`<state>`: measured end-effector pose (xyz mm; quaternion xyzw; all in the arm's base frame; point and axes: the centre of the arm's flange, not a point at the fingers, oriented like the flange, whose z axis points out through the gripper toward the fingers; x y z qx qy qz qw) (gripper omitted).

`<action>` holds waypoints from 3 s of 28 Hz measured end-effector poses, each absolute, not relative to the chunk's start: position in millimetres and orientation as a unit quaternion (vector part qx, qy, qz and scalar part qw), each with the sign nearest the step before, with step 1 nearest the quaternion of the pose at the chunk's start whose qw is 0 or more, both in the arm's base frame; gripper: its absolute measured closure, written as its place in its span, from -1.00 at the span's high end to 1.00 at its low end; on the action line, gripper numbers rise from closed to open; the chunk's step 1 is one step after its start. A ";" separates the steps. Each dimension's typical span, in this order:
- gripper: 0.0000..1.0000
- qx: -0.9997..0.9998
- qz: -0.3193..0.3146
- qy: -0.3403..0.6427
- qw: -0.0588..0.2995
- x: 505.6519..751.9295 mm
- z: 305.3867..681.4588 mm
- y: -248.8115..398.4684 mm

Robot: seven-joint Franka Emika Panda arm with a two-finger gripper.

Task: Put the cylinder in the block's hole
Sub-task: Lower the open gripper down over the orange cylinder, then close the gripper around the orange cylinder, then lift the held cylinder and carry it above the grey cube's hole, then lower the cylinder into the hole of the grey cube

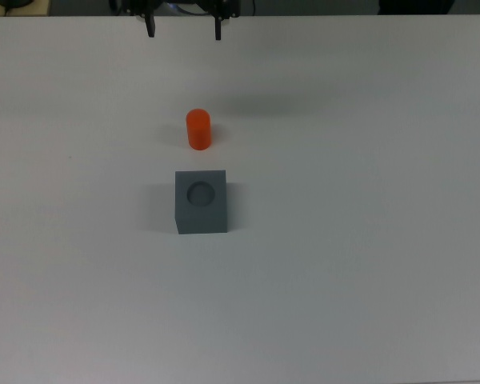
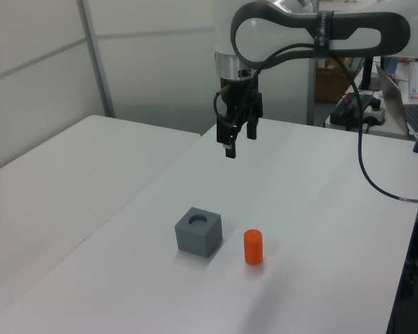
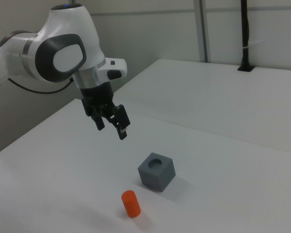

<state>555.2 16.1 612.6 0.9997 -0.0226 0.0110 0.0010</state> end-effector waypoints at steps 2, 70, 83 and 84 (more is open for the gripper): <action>1.00 1.000 0.011 -0.023 0.001 555.2 612.2 16.1; 0.00 1.000 -0.005 -0.016 0.003 571.2 475.2 14.1; 0.00 1.000 0.006 -0.015 0.002 642.7 460.0 18.5; 0.00 1.000 0.005 -0.015 0.002 644.9 457.7 18.7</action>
